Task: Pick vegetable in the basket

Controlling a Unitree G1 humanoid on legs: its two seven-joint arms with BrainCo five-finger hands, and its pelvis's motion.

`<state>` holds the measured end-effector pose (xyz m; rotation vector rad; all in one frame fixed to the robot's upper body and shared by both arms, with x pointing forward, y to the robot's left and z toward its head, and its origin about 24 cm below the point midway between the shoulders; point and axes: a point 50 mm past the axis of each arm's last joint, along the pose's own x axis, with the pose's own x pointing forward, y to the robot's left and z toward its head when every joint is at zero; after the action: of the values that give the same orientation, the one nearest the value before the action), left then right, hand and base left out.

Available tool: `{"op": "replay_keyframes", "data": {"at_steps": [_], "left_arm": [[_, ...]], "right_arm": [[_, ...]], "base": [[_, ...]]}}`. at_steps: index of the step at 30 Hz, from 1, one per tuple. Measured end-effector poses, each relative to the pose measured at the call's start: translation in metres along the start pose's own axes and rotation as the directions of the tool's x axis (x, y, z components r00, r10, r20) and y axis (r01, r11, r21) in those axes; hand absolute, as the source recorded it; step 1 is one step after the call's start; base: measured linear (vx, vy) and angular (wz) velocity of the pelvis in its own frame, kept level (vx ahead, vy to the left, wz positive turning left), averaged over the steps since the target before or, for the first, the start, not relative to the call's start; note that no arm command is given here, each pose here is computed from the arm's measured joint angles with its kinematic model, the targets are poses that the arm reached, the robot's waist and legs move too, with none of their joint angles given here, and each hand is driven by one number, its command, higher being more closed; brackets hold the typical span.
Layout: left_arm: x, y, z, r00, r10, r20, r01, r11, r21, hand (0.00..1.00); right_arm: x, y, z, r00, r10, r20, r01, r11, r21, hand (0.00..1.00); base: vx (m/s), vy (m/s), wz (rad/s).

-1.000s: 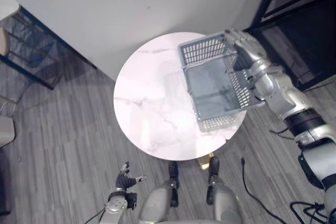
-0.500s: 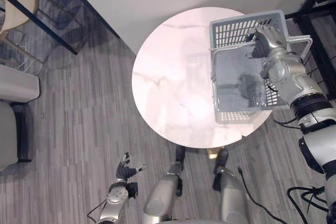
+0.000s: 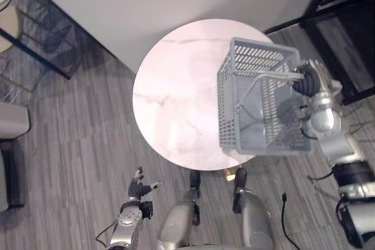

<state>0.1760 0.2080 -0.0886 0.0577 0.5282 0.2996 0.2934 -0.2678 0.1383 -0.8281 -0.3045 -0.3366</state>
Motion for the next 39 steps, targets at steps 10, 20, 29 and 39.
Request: {"op": "replay_keyframes", "data": {"at_steps": [10,20,29,39], "left_arm": [[-0.01,0.013,-0.009,0.999,0.032,-0.034,-0.032,0.999,-0.013,0.0],[-0.012,0.008,0.015,0.997,0.021,0.069,-0.017,0.998,-0.058,0.0],[-0.016,-0.004,0.018,0.997,0.01,0.075,-0.002,0.995,-0.096,0.0],[-0.022,-0.015,0.013,0.998,-0.023,0.061,0.03,0.993,-0.114,0.0]], "right_arm": [[-0.107,0.005,-0.076,0.901,0.071,-0.429,0.077,0.945,0.317,1.0],[-0.138,0.033,-0.056,0.882,0.129,-0.453,0.124,0.865,0.487,1.0],[-0.154,0.033,-0.054,0.851,0.096,-0.516,0.224,0.823,0.522,1.0],[-0.155,0.023,-0.06,0.83,0.03,-0.556,0.307,0.809,0.502,1.0]], "base": [[0.06,0.022,-0.18],[-0.11,0.003,-0.36],[-0.15,-0.205,0.13],[-0.26,-0.208,0.28]]}}
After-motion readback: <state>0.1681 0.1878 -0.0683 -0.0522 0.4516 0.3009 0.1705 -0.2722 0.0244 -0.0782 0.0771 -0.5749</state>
